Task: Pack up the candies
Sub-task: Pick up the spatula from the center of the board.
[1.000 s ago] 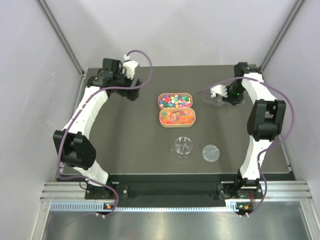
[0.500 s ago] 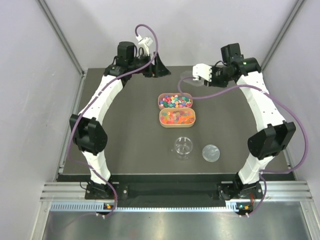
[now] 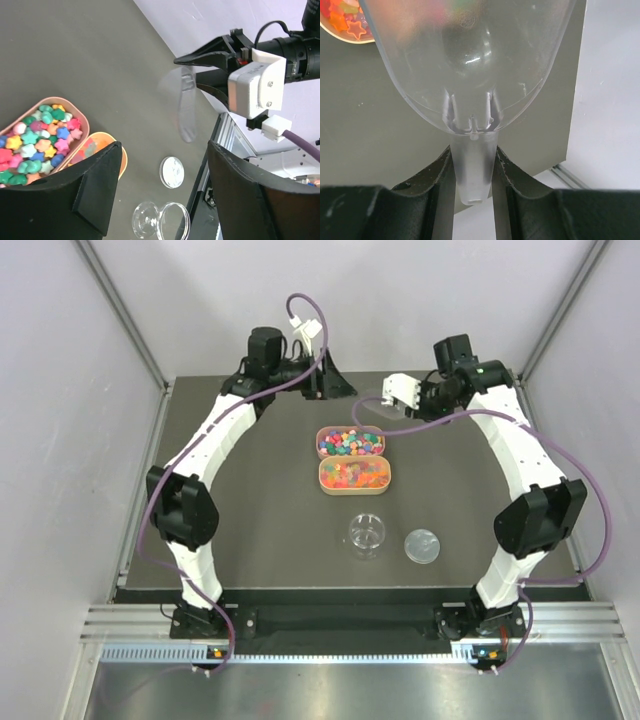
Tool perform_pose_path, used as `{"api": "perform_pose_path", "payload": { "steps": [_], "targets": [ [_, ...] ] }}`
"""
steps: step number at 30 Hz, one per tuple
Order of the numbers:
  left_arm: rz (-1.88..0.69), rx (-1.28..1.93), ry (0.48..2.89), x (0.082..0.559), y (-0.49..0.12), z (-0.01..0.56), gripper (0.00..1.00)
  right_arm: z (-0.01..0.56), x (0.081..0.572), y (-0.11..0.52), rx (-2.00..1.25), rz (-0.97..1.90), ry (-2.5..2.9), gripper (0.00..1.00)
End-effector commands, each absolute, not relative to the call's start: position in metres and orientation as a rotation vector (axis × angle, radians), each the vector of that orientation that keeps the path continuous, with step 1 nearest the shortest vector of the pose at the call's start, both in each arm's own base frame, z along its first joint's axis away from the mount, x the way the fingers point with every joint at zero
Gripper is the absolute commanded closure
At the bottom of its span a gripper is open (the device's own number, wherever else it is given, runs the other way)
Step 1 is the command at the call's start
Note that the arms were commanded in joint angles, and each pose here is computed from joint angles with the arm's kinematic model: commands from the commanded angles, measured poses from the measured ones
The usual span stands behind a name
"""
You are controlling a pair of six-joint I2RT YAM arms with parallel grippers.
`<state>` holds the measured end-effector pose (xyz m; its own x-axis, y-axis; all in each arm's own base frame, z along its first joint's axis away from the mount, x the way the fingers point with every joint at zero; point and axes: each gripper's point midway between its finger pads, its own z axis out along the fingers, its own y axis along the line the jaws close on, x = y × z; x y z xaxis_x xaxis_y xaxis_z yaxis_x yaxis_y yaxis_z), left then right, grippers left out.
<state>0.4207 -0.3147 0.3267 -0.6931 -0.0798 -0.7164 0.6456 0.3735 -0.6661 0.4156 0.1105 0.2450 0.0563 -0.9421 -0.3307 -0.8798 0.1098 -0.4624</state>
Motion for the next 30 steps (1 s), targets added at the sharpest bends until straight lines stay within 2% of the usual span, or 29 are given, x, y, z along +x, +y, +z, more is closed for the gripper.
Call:
{"api": "perform_pose_path", "payload": {
  "steps": [1, 9, 14, 21, 24, 26, 28, 30],
  "targets": [
    [-1.356, 0.562, 1.878, 0.405, -0.323, 0.35, 0.25, 0.256, 0.426, 0.122, -1.739, -0.178, 1.779, 1.0],
    [-1.321, 0.601, 1.901, 0.408, -0.338, 0.333, 0.26, 0.266, 0.425, 0.131, -1.737, -0.187, 1.733, 1.0],
    [-1.292, 0.569, 1.945, 0.42, -0.34, 0.315, 0.31, 0.281, 0.413, 0.139, -1.739, -0.182, 1.685, 1.0],
    [-1.312, 0.545, 1.983, 0.427, -0.344, 0.299, 0.48, 0.304, 0.39, 0.141, -1.736, -0.185, 1.626, 1.0],
    [-1.336, 0.549, 1.984, 0.426, -0.345, 0.297, 0.52, 0.31, 0.38, 0.14, -1.736, -0.188, 1.615, 1.0],
    [-1.36, 0.567, 1.967, 0.424, -0.344, 0.3, 0.68, 0.313, 0.374, 0.138, -1.734, -0.19, 1.61, 1.0],
    [-1.418, 0.621, 1.926, 0.416, -0.345, 0.306, 1.0, 0.313, 0.37, 0.138, -1.733, -0.184, 1.609, 1.0],
    [-1.486, 0.665, 1.887, 0.408, -0.344, 0.311, 1.0, 0.316, 0.366, 0.137, -1.725, -0.179, 1.607, 1.0]
  ]
}}
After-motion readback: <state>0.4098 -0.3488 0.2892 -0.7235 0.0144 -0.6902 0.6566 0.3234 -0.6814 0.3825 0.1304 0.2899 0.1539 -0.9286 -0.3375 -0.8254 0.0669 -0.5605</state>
